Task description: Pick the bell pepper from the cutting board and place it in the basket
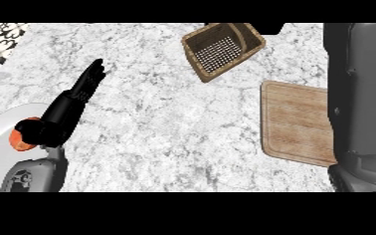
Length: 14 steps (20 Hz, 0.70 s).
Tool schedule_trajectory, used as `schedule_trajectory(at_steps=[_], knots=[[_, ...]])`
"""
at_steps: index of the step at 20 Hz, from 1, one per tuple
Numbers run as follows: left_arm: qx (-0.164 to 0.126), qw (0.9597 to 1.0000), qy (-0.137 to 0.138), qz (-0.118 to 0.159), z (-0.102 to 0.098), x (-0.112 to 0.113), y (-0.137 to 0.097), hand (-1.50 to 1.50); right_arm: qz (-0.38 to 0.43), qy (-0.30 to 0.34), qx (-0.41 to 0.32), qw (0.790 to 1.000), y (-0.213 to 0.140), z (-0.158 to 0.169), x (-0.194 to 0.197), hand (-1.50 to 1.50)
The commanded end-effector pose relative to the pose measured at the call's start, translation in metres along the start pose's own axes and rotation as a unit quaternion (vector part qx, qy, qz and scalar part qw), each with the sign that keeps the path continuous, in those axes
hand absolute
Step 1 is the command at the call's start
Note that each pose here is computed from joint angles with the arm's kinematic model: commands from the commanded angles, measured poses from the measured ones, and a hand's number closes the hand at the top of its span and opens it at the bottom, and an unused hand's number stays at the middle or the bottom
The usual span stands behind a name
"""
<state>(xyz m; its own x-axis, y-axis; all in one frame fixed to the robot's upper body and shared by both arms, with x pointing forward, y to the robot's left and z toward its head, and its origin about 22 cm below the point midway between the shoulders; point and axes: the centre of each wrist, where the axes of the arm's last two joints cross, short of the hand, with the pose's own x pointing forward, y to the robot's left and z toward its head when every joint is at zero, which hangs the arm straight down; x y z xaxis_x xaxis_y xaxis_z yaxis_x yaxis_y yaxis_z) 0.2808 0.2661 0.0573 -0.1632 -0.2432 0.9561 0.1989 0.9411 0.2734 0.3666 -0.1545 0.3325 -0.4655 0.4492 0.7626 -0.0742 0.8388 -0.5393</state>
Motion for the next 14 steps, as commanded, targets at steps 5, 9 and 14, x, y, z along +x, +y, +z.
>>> schedule_trajectory(at_steps=[5, 9, 14], knots=[[-0.002, 1.0, -0.002, -0.002, -0.003, 0.004, -0.005, 0.0, 0.012, -0.007, -0.036, 0.999, 0.003, -0.027, -0.066, 1.5], [-0.005, 1.0, -0.003, 0.0, 0.002, 0.001, -0.017, 0.0, 0.025, -0.029, -0.044, 0.998, 0.023, -0.028, -0.085, 1.5], [-0.011, 0.9997, -0.017, -0.009, -0.014, 0.013, -0.007, 0.0, -0.04, 0.001, -0.12, 0.992, 0.035, -0.036, -0.106, 1.5]])
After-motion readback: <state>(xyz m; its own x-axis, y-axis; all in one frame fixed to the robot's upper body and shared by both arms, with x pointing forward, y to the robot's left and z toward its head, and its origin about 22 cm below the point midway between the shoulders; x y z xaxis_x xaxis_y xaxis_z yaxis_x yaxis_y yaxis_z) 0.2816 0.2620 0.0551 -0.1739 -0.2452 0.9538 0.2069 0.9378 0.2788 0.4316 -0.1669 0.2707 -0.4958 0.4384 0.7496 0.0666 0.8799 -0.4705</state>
